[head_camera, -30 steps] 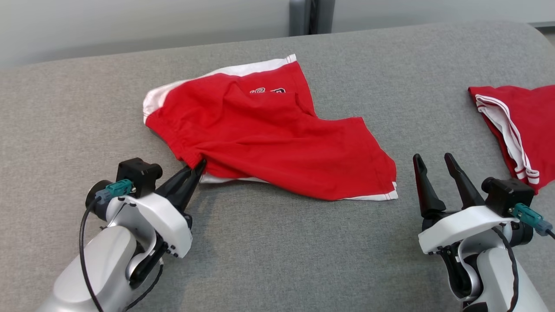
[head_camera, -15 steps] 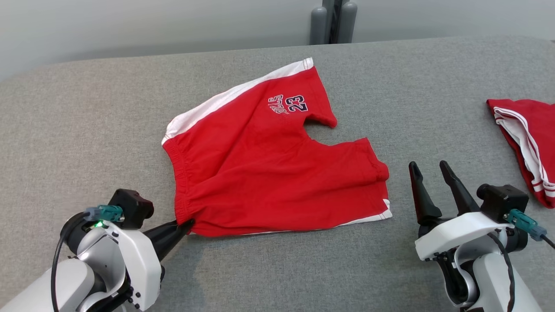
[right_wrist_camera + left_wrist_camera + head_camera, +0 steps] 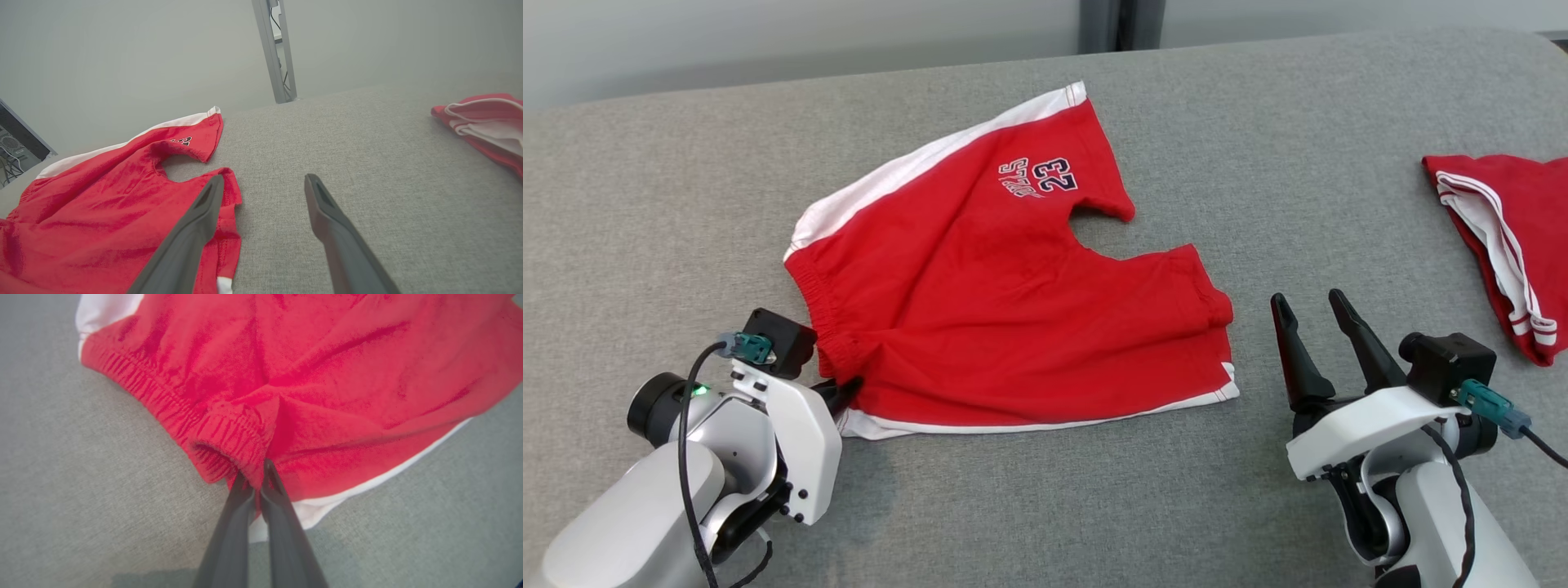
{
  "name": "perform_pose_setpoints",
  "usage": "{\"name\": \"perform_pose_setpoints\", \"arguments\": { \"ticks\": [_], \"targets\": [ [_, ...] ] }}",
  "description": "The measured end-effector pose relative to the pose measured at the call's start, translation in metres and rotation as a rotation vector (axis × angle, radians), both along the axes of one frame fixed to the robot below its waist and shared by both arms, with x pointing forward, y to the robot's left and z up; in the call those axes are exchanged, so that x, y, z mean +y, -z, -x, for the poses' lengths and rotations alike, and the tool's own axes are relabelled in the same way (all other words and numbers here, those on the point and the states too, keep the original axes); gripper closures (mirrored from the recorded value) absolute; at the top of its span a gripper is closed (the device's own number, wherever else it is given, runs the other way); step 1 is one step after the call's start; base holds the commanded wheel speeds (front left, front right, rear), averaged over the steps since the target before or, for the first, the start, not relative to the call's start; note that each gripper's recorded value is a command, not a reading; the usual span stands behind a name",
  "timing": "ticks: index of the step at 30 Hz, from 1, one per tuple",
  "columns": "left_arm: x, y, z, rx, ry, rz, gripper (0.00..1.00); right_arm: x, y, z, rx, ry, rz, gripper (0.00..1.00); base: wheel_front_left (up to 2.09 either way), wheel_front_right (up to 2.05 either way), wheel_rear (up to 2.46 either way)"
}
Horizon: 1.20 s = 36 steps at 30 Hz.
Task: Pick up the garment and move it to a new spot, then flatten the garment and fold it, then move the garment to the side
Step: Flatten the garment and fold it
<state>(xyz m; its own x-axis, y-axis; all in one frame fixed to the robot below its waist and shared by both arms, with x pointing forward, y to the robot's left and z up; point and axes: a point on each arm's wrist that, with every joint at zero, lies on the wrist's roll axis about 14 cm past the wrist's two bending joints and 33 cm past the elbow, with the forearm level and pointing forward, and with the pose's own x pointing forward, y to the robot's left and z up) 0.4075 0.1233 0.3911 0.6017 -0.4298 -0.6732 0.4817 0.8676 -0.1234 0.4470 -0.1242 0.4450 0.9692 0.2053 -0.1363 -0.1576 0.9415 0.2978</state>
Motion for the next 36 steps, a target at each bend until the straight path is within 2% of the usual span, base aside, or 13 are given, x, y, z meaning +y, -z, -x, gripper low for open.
{"name": "perform_pose_setpoints", "arguments": {
  "ticks": [7, 8, 9, 14, 23, 32, 36],
  "targets": [
    [0.004, 0.026, -0.006, 0.05, -0.004, -0.072, 1.0, -0.005, 0.004, -0.001, 0.004, 0.01, 0.006, 0.0, 0.0, 0.0, 0.0],
    [0.004, 0.028, -0.007, 0.054, -0.008, -0.074, 0.74, -0.005, 0.005, -0.001, 0.005, 0.011, 0.006, 0.0, 0.0, 0.0, 0.0],
    [0.005, 0.03, -0.008, 0.054, -0.022, -0.076, 0.0, -0.005, 0.005, -0.001, 0.006, 0.011, 0.007, 0.0, 0.0, 0.0, 0.0],
    [0.014, 0.026, -0.011, 0.016, -0.061, -0.089, 0.0, -0.003, 0.003, 0.0, 0.001, 0.006, 0.01, 0.0, 0.0, 0.0, 0.0],
    [0.031, -0.002, -0.002, -0.089, -0.153, -0.052, 0.0, 0.007, -0.008, 0.003, -0.024, -0.02, 0.018, 0.0, 0.0, 0.0, 0.0],
    [0.064, -0.043, 0.007, -0.25, -0.341, 0.017, 0.0, 0.02, -0.019, 0.008, -0.046, -0.055, 0.021, 0.0, 0.0, 0.0, 0.0],
    [0.071, -0.056, 0.015, -0.309, -0.446, 0.09, 0.0, 0.027, -0.025, 0.008, -0.06, -0.075, 0.023, 0.0, 0.0, 0.0, 0.0]
  ]
}}
